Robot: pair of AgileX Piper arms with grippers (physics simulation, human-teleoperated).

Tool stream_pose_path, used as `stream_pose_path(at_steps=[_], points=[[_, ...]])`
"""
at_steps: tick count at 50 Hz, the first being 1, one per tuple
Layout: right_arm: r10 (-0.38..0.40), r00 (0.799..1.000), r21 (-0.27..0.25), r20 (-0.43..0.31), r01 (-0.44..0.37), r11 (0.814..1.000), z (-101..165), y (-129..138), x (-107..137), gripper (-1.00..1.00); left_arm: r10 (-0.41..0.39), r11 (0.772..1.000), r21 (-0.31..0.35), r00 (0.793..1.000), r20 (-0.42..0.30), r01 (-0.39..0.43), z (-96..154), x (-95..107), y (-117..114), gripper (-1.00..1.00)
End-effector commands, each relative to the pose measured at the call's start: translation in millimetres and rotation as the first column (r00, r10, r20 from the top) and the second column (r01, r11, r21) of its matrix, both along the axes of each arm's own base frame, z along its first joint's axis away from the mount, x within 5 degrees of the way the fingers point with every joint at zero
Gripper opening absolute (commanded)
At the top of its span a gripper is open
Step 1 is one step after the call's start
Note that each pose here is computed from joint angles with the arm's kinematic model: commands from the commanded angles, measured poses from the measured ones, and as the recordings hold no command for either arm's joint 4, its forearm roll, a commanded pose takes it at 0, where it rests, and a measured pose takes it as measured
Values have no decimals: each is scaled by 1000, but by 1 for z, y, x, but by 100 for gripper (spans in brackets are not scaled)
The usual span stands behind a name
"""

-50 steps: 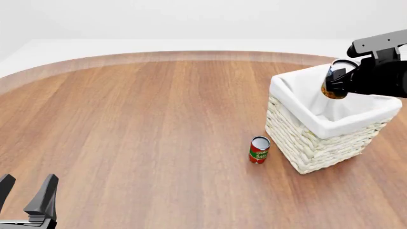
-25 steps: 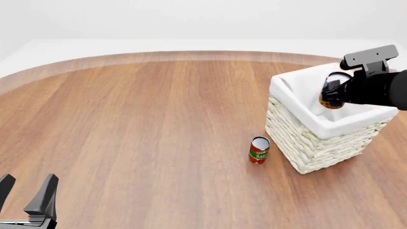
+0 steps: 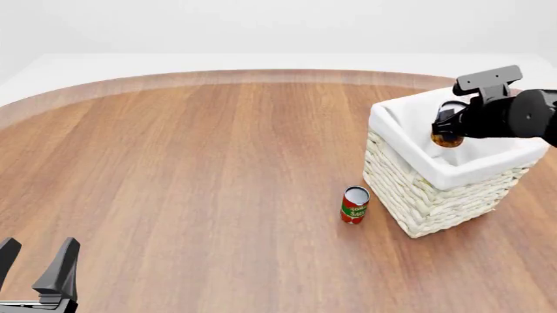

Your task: Pick up the alphabet soup and the cream cheese box, and put them in the basket.

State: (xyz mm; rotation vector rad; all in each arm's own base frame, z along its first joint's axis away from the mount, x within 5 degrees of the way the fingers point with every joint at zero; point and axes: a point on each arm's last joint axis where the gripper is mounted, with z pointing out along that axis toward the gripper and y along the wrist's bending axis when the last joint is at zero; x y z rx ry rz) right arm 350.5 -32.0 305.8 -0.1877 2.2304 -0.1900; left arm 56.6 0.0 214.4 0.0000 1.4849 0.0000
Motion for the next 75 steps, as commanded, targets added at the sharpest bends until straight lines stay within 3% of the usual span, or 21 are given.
stream_pose_path(at_steps=[1, 45, 46, 62, 75], points=[[-20, 1000, 2, -8, 20, 1000, -7, -8, 17, -100, 0, 1000, 0, 1000, 0, 0, 0, 0, 0, 100], [-6, 999, 8, -47, 7, 1000, -29, -3, 17, -100, 0, 1000, 0, 1000, 0, 0, 0, 0, 0, 100], [-8, 999, 5, -50, 8, 1000, -30, -4, 18, 100, 0, 1000, 0, 1000, 0, 0, 0, 0, 0, 100], [-12, 999, 10, -37, 12, 1000, -19, -3, 11, 100, 0, 1000, 0, 1000, 0, 0, 0, 0, 0, 100], [-4, 1000, 24, -15, 4, 1000, -5, 6, -8, 100, 0, 1000, 0, 1000, 0, 0, 0, 0, 0, 100]])
